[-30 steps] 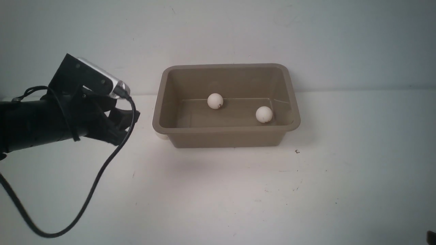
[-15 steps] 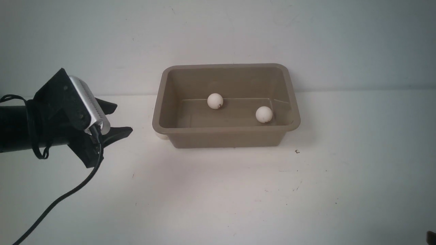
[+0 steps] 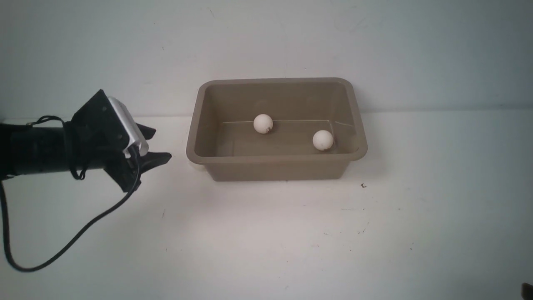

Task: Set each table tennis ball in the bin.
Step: Use the left arm to clamp the table tennis ball closest to it

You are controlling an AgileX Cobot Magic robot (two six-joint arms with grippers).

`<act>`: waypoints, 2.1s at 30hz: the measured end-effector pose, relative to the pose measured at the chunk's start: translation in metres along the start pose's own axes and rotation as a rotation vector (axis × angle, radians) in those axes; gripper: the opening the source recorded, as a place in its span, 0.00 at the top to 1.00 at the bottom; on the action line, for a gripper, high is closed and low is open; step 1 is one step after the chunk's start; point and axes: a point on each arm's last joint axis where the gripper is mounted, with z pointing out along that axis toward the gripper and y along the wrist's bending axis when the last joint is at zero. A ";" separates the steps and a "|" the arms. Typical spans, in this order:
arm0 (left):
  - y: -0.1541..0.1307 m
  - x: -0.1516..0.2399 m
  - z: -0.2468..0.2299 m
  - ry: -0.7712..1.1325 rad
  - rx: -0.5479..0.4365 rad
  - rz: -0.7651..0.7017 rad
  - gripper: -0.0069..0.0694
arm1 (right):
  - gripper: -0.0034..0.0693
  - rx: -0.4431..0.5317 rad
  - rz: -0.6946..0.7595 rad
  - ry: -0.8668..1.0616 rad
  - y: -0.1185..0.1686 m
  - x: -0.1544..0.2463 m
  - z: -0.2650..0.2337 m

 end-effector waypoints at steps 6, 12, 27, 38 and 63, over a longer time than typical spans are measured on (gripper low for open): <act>0.016 0.013 0.022 -0.001 0.015 -0.077 0.27 | 0.27 0.000 0.000 0.000 0.000 0.000 0.000; 0.018 0.026 0.036 0.005 0.051 -0.084 0.25 | 0.27 0.000 0.001 0.000 0.000 0.000 0.000; 0.009 0.056 0.063 -0.067 0.107 -0.136 0.25 | 0.27 0.000 0.001 0.000 0.000 0.000 0.000; 0.004 0.044 0.081 -0.024 0.079 -0.146 0.25 | 0.27 0.000 0.000 0.000 0.000 0.000 0.000; -0.005 0.031 0.101 0.037 0.047 -0.073 0.25 | 0.27 0.000 0.000 0.000 0.000 0.000 0.000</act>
